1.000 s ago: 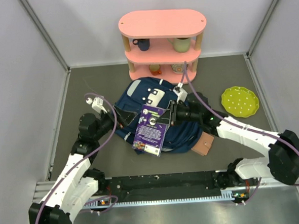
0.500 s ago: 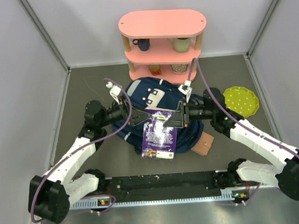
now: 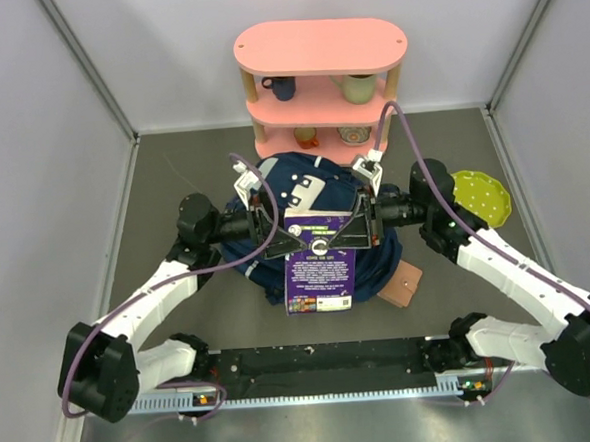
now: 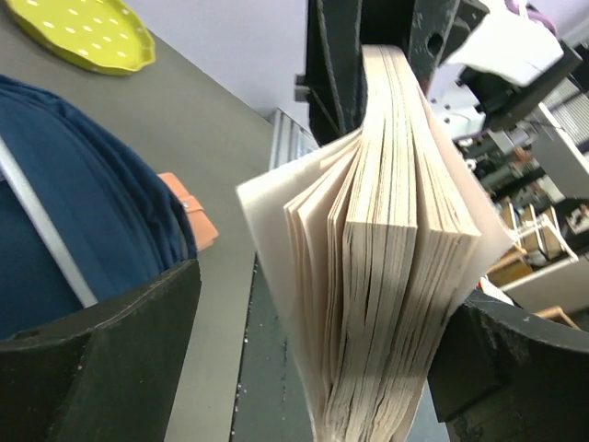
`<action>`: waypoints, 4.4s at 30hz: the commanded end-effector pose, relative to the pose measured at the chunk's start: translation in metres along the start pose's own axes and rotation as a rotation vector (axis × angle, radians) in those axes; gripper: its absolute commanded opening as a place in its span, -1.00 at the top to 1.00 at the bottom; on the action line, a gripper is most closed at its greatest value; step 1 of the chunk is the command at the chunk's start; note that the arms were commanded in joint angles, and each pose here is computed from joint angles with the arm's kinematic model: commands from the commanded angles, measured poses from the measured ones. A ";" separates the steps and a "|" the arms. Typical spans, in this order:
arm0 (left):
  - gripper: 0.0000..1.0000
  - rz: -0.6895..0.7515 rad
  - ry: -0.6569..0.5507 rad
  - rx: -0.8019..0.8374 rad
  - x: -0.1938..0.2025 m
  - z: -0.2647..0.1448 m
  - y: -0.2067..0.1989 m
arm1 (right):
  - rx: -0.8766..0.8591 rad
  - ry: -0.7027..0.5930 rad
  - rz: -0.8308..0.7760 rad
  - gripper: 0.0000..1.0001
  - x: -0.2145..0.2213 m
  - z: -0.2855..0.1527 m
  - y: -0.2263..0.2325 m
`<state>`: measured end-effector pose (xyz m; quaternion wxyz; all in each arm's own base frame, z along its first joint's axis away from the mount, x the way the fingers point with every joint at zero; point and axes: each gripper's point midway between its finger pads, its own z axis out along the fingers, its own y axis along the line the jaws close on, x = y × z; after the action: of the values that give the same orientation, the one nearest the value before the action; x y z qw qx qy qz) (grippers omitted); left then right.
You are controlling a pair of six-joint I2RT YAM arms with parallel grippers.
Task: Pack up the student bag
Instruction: Pick up the book from the center of the board, then place the book in the student bag.
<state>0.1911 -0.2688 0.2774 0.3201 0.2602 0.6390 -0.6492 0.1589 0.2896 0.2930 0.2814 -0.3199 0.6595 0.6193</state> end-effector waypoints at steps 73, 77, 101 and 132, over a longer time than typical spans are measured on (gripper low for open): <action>-0.93 -0.212 -0.337 -0.610 -0.029 0.011 0.096 | 0.956 -0.830 0.322 1.00 -0.010 -0.140 -0.113; -0.97 -0.084 -0.212 -0.744 -0.020 0.015 0.100 | 1.222 -0.856 0.316 1.00 0.006 -0.191 -0.113; -0.58 -0.027 0.388 -0.653 0.106 0.196 0.109 | 1.664 -1.051 0.175 1.00 0.017 -0.323 -0.026; 1.00 0.162 0.378 -0.953 0.069 0.135 0.128 | 1.607 -0.937 0.194 1.00 0.024 -0.297 -0.049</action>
<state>0.2361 -0.4474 0.0854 0.2599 0.2471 0.9053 -0.2275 0.1807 -0.0141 0.2491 0.5827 0.3085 0.7506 0.0439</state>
